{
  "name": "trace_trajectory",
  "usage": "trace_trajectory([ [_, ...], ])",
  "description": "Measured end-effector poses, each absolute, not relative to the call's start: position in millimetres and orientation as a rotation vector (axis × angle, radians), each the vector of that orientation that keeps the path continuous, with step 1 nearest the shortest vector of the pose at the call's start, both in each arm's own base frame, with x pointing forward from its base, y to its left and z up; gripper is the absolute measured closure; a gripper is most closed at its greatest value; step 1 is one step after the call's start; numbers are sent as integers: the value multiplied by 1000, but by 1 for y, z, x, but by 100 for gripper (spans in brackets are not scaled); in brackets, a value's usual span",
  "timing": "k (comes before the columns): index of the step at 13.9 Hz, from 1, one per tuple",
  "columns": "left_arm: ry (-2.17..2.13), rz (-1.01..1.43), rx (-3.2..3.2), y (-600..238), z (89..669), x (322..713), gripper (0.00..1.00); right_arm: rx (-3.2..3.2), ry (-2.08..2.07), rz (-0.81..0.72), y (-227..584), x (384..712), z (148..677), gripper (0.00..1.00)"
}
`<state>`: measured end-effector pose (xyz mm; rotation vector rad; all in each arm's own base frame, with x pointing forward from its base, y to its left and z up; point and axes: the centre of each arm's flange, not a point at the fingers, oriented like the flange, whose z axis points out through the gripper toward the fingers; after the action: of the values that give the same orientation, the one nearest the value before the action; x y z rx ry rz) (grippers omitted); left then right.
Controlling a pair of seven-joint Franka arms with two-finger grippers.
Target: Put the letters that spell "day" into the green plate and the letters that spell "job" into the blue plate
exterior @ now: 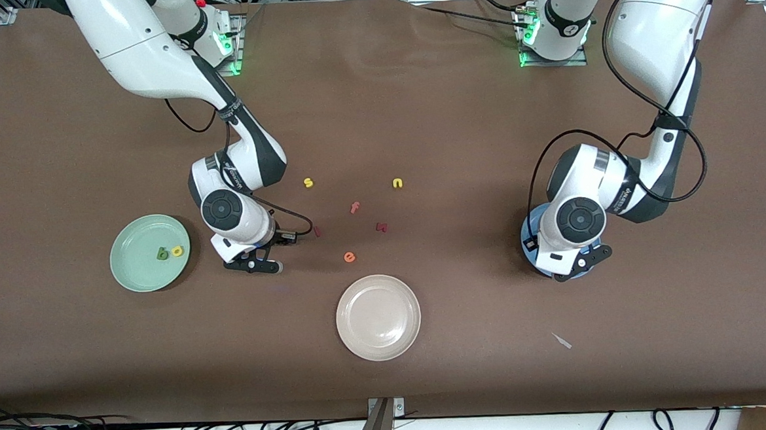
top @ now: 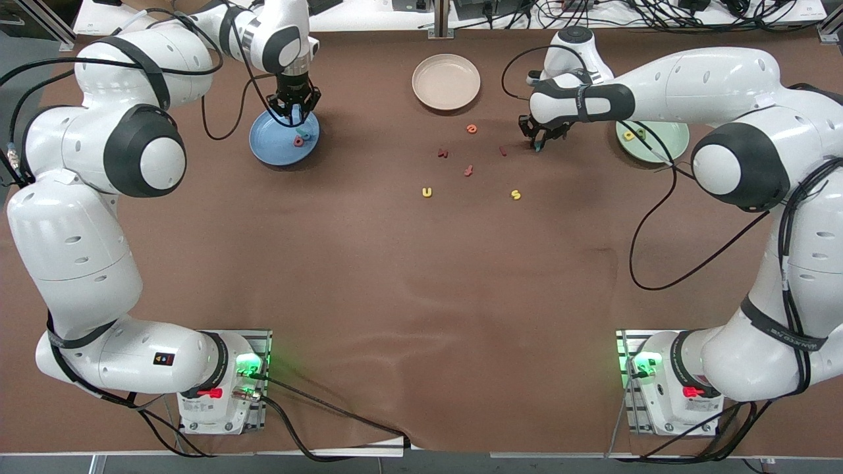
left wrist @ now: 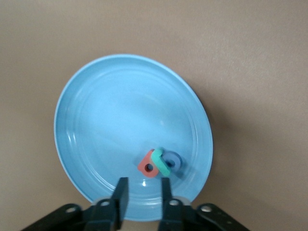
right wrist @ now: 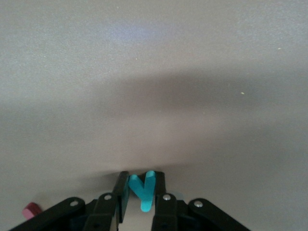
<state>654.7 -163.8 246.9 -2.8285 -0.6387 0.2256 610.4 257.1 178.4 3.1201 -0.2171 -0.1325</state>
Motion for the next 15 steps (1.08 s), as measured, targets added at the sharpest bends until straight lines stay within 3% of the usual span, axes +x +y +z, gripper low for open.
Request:
trace_trajectory([
  [6, -614, 183, -2859, -165, 273, 660, 2, 3116, -221, -133, 256, 618, 188, 74],
  [10, -520, 102, -2908, -182, 332, 656, 0, 3099, -151, -165, 241, 641, 218, 74],
  [15, -304, 67, -2935, -174, 415, 650, 0, 3102, 22, -234, 139, 670, 229, 74],
])
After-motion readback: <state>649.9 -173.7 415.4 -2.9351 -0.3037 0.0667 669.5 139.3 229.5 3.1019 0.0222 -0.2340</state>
